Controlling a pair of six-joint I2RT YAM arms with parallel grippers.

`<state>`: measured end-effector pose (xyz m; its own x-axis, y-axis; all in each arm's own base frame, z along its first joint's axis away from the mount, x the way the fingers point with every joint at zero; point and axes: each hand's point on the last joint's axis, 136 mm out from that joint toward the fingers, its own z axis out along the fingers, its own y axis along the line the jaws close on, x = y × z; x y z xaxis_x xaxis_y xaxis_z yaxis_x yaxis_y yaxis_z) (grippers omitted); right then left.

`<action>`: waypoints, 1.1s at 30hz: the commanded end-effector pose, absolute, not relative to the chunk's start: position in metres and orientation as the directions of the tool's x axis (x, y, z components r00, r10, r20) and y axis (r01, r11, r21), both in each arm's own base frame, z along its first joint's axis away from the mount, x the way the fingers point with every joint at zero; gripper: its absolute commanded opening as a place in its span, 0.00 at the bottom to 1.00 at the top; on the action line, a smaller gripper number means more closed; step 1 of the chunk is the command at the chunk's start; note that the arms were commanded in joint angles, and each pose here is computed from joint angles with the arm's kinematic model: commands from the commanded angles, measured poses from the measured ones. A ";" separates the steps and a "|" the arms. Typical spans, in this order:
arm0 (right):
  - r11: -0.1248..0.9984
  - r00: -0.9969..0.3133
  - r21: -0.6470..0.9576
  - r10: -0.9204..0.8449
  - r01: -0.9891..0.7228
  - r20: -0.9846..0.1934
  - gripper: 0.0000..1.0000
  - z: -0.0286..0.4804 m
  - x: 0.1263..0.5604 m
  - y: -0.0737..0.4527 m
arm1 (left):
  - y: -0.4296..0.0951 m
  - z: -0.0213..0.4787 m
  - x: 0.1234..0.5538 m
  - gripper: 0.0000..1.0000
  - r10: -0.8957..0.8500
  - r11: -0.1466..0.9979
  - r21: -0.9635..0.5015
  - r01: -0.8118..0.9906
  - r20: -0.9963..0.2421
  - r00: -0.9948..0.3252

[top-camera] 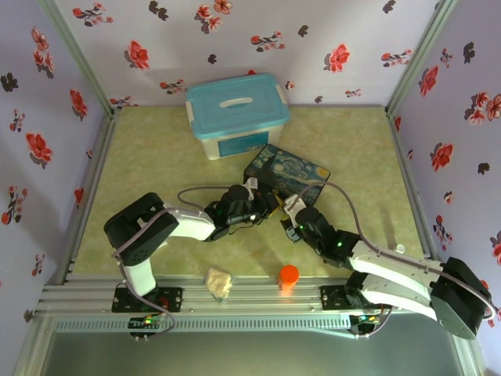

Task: Unlock the padlock with the key

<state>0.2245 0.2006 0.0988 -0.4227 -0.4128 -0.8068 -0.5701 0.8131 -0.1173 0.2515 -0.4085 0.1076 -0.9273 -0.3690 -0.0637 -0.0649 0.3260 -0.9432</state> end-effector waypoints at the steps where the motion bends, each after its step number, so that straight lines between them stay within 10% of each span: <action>1: 0.830 -0.361 -0.167 -0.402 -0.532 -0.842 0.28 0.122 0.239 0.203 | -0.416 0.143 0.253 0.00 -0.333 0.273 -0.961 0.037 -0.131 -0.934; 19: 0.785 -0.412 -0.157 -0.471 -0.599 -0.780 0.27 0.101 0.235 0.220 | -0.414 0.163 0.249 0.00 -0.306 0.207 -0.977 0.048 -0.111 -0.945; 28: 0.822 -0.407 -0.159 -0.427 -0.546 -0.808 0.09 0.105 0.248 0.218 | -0.409 0.174 0.242 0.00 -0.286 0.167 -0.985 0.051 -0.098 -0.953; 33: 0.840 -0.526 0.186 -0.133 -0.510 -0.840 0.03 0.111 0.252 0.210 | -0.407 0.182 0.244 0.00 -0.296 0.126 -0.990 0.060 -0.095 -0.950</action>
